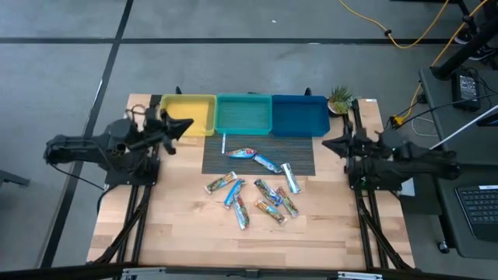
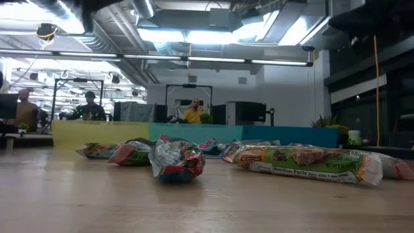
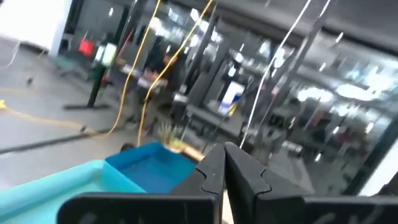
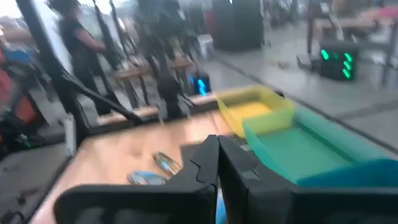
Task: Pick and place Granola Bars by type
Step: Put the red granola bar into the yellow bin
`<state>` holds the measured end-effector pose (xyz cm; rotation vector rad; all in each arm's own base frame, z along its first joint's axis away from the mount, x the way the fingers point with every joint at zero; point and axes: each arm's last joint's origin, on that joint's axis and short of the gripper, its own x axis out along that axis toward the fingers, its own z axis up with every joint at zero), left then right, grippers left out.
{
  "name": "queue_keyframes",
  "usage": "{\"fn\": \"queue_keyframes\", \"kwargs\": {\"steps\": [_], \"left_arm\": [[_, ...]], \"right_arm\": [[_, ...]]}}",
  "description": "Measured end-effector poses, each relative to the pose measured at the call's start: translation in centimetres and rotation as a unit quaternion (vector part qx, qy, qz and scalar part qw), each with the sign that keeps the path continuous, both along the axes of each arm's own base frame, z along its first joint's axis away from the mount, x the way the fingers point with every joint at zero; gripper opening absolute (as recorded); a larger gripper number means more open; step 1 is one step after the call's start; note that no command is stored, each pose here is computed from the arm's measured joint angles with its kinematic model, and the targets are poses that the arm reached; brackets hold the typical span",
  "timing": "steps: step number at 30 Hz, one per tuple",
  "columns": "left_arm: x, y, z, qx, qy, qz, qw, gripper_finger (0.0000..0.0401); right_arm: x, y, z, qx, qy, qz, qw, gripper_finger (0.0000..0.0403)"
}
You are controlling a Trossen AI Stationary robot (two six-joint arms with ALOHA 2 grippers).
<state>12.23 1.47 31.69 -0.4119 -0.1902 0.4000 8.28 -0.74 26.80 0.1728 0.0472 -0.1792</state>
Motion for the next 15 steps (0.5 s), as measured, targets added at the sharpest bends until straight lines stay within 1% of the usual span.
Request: {"fn": "queue_keyframes", "kwargs": {"steps": [4, 7, 8, 11, 13, 15], "left_arm": [[3.2, 0.1, 3.0, 0.041, 0.090, 0.000, 0.995, 0.0006], [5.7, 0.3, 3.8, 0.073, 0.154, -0.002, 0.985, 0.0006], [6.5, 0.4, 4.0, 0.075, 0.170, -0.003, 0.983, 0.0006], [8.8, 0.8, 4.1, 0.053, 0.208, -0.021, 0.976, 0.0011], [10.3, 1.3, 4.0, 0.024, 0.239, -0.044, 0.970, 0.0021], [11.6, 1.8, 3.6, -0.008, 0.271, -0.064, 0.960, 0.0037]], "right_arm": [[0.4, -0.2, 3.0, -0.005, 0.069, -0.027, 0.997, 0.0012], [1.2, -0.3, 4.5, -0.024, 0.097, -0.035, 0.994, 0.0012], [1.5, -0.3, 4.9, -0.027, 0.100, -0.039, 0.994, 0.0012], [2.3, -0.4, 5.9, -0.034, 0.107, -0.040, 0.993, 0.0012], [2.6, -0.4, 6.4, -0.040, 0.110, -0.038, 0.992, 0.0014], [2.9, -0.4, 6.8, -0.040, 0.113, -0.036, 0.992, 0.0025]]}}
